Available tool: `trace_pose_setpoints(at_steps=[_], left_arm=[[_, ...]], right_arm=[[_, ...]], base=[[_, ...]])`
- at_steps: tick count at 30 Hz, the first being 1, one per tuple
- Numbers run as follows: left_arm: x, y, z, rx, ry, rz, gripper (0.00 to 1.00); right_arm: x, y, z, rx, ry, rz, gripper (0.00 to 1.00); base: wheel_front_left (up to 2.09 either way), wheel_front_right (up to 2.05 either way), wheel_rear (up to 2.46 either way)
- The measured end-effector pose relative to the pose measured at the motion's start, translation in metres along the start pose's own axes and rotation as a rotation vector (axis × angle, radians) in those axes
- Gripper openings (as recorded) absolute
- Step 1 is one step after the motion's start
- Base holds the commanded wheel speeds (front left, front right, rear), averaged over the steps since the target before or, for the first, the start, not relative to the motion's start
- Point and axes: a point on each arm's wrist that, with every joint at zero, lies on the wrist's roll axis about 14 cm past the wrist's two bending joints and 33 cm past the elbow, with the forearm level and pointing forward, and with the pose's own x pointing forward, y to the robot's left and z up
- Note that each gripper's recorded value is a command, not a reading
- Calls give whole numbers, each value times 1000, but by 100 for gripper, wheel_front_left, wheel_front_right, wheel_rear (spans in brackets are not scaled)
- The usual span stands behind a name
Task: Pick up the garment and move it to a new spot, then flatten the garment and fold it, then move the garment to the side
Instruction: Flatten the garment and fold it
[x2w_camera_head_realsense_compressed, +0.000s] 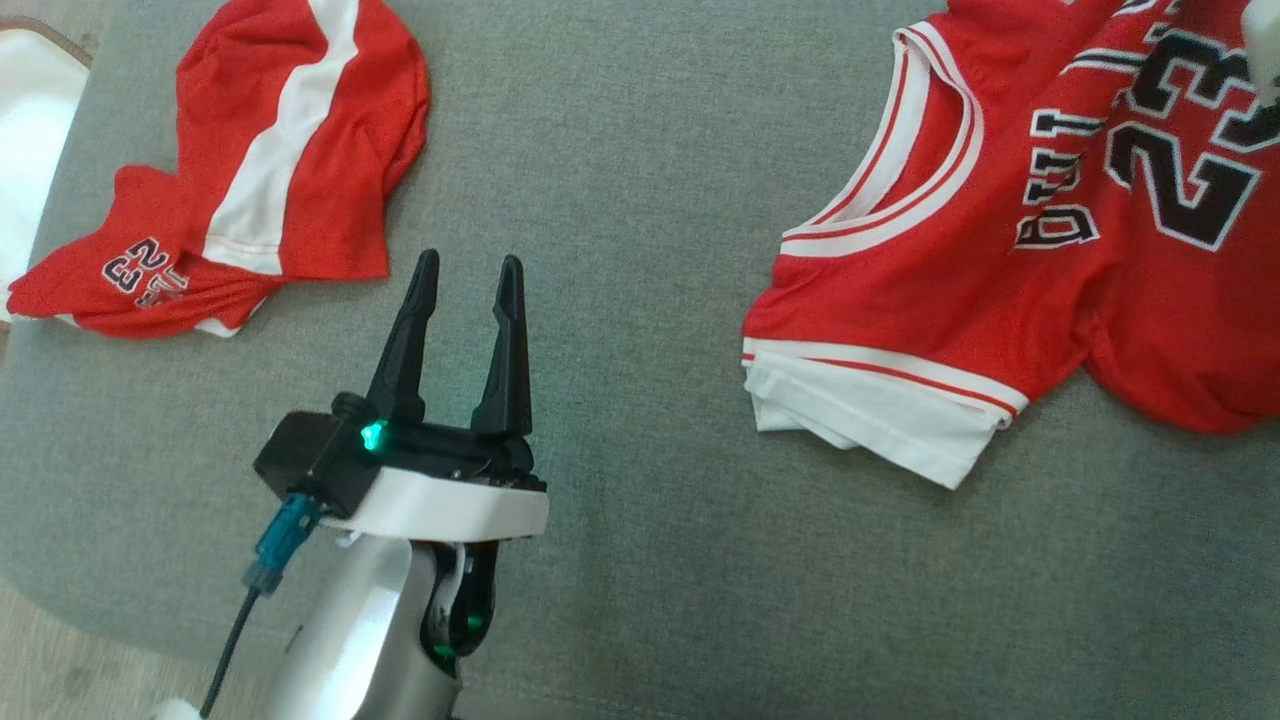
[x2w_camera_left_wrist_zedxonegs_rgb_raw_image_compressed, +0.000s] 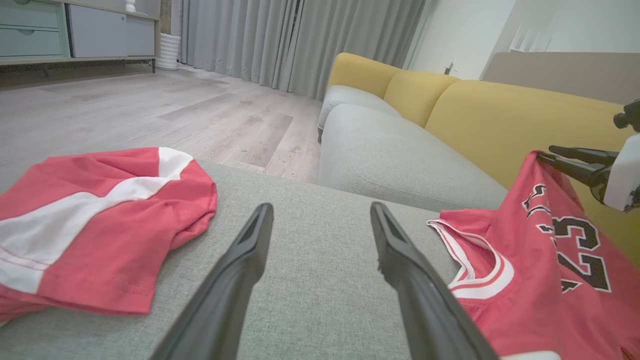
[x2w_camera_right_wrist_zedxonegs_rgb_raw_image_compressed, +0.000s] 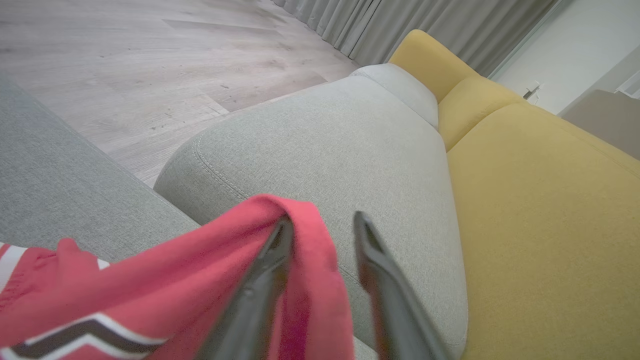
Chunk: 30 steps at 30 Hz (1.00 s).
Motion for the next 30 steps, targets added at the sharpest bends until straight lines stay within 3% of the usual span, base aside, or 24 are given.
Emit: trace_pose_setpoints(at_steps=[6, 16, 23, 30], left_arm=[[1, -7, 7, -3, -21, -15, 100], [1, -29, 25, -1, -76, -76, 100], [-13, -51, 28, -14, -87, -131, 100], [-26, -65, 34, -14, -103, -165, 100]], right_arm=[[-12, -8, 0, 27, -6, -13, 100], [-68, 2, -4, 203, -37, -45, 100], [-126, -2, 12, 433, -173, -156, 100], [-200, 39, -30, 639, -147, -237, 100]], base=[[0, 0, 0], [0, 0, 0], [0, 0, 0], [0, 0, 0]])
